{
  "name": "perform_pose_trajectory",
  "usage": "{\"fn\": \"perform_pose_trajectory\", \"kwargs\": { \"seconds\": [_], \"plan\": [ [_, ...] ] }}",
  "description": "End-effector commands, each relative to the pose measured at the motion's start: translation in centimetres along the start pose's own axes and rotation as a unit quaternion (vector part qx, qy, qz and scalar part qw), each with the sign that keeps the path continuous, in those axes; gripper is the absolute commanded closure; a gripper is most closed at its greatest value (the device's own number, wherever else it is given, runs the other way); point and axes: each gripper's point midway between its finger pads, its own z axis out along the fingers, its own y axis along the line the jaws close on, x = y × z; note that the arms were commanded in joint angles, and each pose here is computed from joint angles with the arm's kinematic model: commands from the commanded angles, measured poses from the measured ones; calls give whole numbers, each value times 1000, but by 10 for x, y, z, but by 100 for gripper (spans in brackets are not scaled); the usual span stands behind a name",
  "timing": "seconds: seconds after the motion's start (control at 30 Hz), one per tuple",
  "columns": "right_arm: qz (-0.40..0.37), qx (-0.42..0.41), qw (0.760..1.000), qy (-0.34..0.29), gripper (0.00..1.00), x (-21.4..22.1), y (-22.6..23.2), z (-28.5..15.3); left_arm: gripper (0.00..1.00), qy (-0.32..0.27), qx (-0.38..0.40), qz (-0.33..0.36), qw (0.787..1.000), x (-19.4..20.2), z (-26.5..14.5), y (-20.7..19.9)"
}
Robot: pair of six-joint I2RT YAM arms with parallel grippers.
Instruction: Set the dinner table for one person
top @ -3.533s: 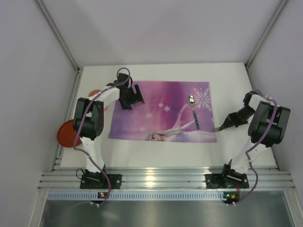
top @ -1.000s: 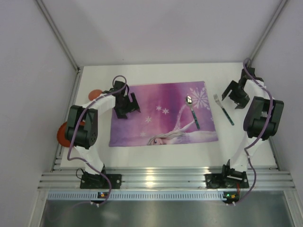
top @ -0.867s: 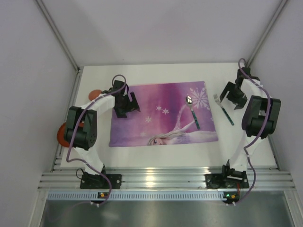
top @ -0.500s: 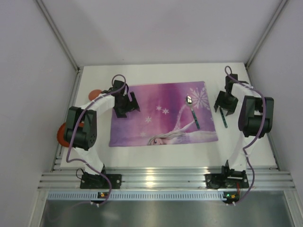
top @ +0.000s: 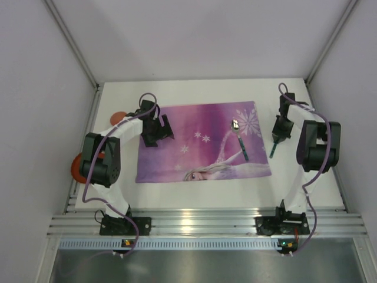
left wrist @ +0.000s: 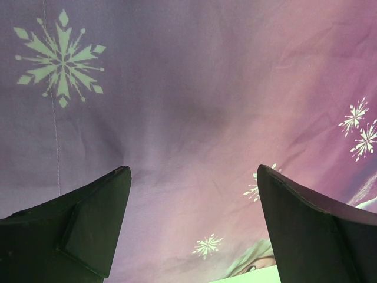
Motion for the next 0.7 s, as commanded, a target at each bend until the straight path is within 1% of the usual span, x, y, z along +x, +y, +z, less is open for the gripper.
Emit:
{"fn": "perform_pose_trajectory", "kwargs": {
  "seconds": [0.0,0.07,0.1,0.17,0.23,0.3,0.33,0.4,0.43,0.5,0.53,0.57,0.6,0.63,0.67],
  "plan": [
    [-19,71,997,3,100,4,-20,-1,7,-23,9,4,1000,-14,-18,-8],
    [-24,79,996,-32,100,-12,-16,-26,6,-30,13,6,999,-19,-23,-12],
    [-28,82,996,-33,100,-11,-15,-37,5,-28,13,7,999,-19,-25,-12],
    [-25,63,996,-65,100,-22,-2,-67,4,-38,15,11,999,-27,-30,-17],
    [-50,22,995,-81,100,-12,35,-98,2,-42,14,15,999,-31,-36,-19],
    [-53,-19,994,-95,100,-6,65,-123,2,-59,18,19,998,-45,-48,-28],
    [-77,-64,991,-94,100,10,98,-140,2,-59,11,19,998,-46,-52,-27],
    [-82,-137,983,-94,100,24,143,-163,2,-84,21,22,996,-62,-72,-39],
    [-109,-189,972,-85,100,46,180,-181,2,-91,12,21,996,-65,-81,-37],
    [-116,-273,952,-77,100,64,230,-201,2,-122,14,23,992,-77,-108,-42],
    [-136,-322,936,-43,100,91,261,-208,2,-134,11,22,991,-81,-119,-40],
    [-137,-373,916,-49,100,93,290,-217,2,-151,-19,15,988,-85,-129,-28],
    [-120,-405,906,-25,100,102,309,-221,2,-175,-22,10,984,-88,-150,-24],
    [-127,-436,891,16,100,122,332,-216,2,-191,-29,3,981,-91,-162,-17],
    [-124,-471,873,10,100,119,354,-222,2,-208,-47,-3,977,-91,-169,-6]
  ]
}}
